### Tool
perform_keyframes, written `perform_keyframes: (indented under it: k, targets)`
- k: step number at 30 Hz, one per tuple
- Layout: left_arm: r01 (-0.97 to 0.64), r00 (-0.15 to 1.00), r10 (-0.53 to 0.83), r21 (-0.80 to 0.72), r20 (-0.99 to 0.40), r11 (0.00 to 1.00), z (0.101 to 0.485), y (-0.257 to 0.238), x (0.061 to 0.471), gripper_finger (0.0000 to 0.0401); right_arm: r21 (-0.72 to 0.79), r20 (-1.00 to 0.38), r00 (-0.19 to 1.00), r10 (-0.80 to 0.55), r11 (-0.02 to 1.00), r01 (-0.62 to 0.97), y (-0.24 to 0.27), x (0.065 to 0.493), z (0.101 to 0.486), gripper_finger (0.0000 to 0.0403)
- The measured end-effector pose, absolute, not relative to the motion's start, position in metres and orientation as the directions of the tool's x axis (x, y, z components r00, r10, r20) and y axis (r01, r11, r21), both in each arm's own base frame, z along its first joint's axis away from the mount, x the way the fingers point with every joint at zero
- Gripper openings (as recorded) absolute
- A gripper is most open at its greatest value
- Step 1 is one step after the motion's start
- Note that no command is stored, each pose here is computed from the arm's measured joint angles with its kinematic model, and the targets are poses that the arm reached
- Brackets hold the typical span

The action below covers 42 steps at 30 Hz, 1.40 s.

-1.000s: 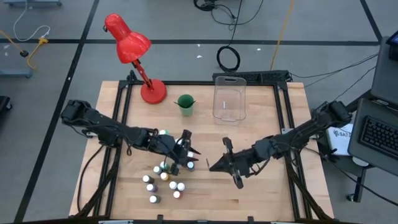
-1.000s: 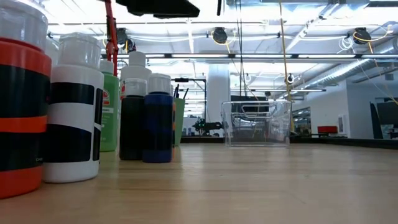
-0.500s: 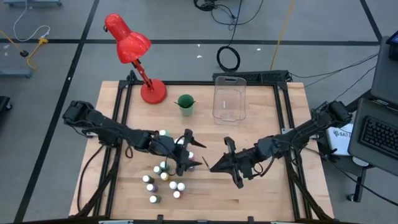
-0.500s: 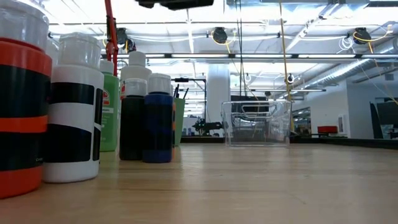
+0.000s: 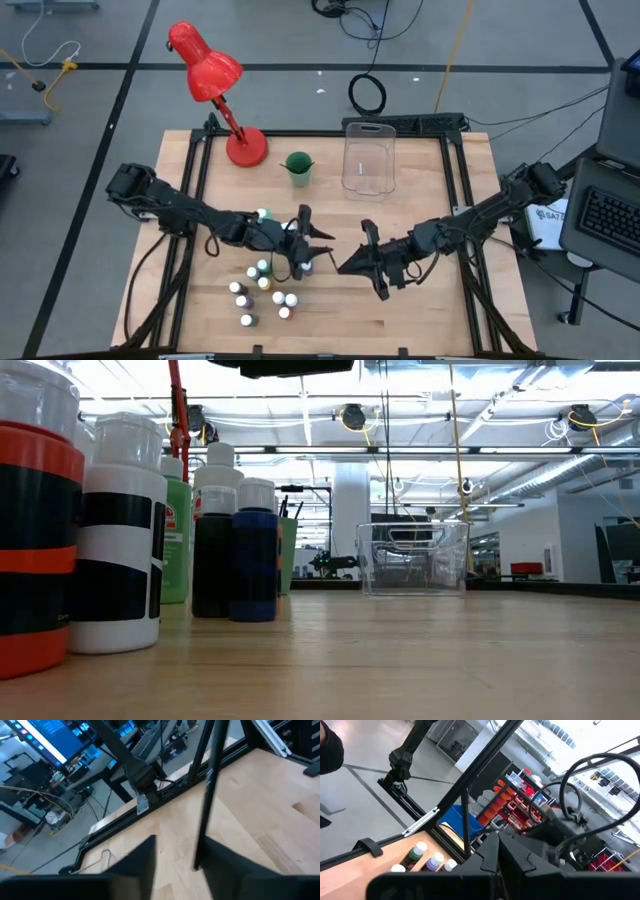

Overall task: Pick & Place Paint Supplies
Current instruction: Put the silver paintbrush into the green cup

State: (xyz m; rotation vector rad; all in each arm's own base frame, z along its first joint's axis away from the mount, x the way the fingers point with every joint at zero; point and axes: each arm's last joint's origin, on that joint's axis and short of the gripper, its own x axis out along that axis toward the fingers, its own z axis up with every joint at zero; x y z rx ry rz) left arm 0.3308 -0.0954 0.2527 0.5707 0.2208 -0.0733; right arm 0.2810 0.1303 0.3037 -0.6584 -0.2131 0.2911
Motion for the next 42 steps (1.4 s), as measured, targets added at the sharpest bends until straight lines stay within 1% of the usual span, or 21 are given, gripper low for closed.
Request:
perform_keyframes:
  k: [4,5,6,10,13,15,17,19,22,24,26,28,31,33,34,37,39,42]
  targets:
    - [0.145,0.972,-0.015,0.550,-0.233,0.822,0.252,-0.096,0.331,0.0036,-0.628,0.104,0.938,0.331,0.753,-0.196,0.130,0.280,0.301,0.0000]
    - [0.149,0.972,-0.017,0.560,-0.234,0.815,0.252,-0.096,0.331,0.0019,-0.630,0.110,0.938,0.329,0.753,-0.190,0.130,0.280,0.300,0.0000]
    - [0.153,0.971,-0.017,0.566,-0.238,0.810,0.252,-0.096,0.331,0.0012,-0.633,0.115,0.939,0.325,0.752,-0.183,0.129,0.280,0.300,0.0000]
    - [0.137,0.968,0.029,0.620,-0.250,0.772,0.250,-0.096,0.329,0.0008,-0.626,0.109,0.941,0.320,0.758,-0.185,0.127,0.280,0.298,0.0000]
    - [0.060,0.960,0.155,0.709,-0.234,0.702,0.251,-0.101,0.327,0.0006,-0.601,0.108,0.941,0.322,0.774,-0.196,0.128,0.280,0.298,0.0000]
    - [0.004,0.932,0.292,0.811,-0.215,0.585,0.251,-0.104,0.323,0.0004,-0.565,0.103,0.937,0.335,0.795,-0.222,0.130,0.279,0.298,0.0000]
    - [-0.025,0.879,0.440,0.906,-0.182,0.423,0.252,-0.107,0.319,0.0004,-0.530,0.080,0.934,0.347,0.808,-0.255,0.133,0.278,0.296,0.0000]
    - [-0.011,0.819,0.555,0.964,-0.143,0.265,0.254,-0.110,0.314,0.0004,-0.506,0.043,0.931,0.362,0.812,-0.292,0.138,0.276,0.292,0.0000]
    - [0.058,0.738,0.666,0.994,-0.107,0.096,0.255,-0.113,0.309,0.0004,-0.464,-0.022,0.927,0.375,0.817,-0.342,0.142,0.274,0.286,0.0000]
    - [0.111,0.703,0.704,0.994,-0.096,0.025,0.254,-0.113,0.308,0.0003,-0.419,-0.071,0.927,0.367,0.833,-0.362,0.142,0.274,0.281,0.0000]
    - [0.147,0.707,0.699,0.989,-0.103,-0.003,0.253,-0.113,0.307,0.0003,-0.375,-0.121,0.944,0.308,0.866,-0.331,0.140,0.274,0.276,0.0000]
    - [0.167,0.713,0.693,0.986,-0.107,-0.020,0.252,-0.115,0.307,0.0003,-0.350,-0.174,0.962,0.212,0.899,-0.262,0.135,0.274,0.270,0.0000]
    - [0.196,0.714,0.690,0.980,-0.117,-0.037,0.251,-0.114,0.306,0.0002,-0.336,-0.232,0.968,0.098,0.925,-0.175,0.123,0.272,0.250,0.0000]
    - [0.232,0.708,0.694,0.971,-0.129,-0.056,0.248,-0.113,0.306,0.0002,-0.314,-0.246,0.965,0.097,0.933,-0.174,0.114,0.270,0.234,0.0003]
    - [0.253,0.704,0.697,0.965,-0.136,-0.067,0.247,-0.113,0.305,0.0002,-0.289,-0.234,0.965,0.120,0.939,-0.187,0.110,0.268,0.228,0.0007]
    - [0.336,0.691,0.704,0.935,-0.163,-0.113,0.240,-0.112,0.303,0.0002,-0.183,-0.146,0.965,0.217,0.953,-0.242,0.093,0.261,0.211,0.0021]
    - [0.400,0.686,0.704,0.904,-0.186,-0.151,0.236,-0.113,0.299,0.0001,-0.118,-0.094,0.970,0.225,0.965,-0.235,0.077,0.254,0.199,0.0033]
    - [0.442,0.692,0.694,0.877,-0.200,-0.188,0.232,-0.118,0.295,0.0001,-0.037,-0.027,0.976,0.216,0.976,-0.216,0.056,0.248,0.191,0.0054]
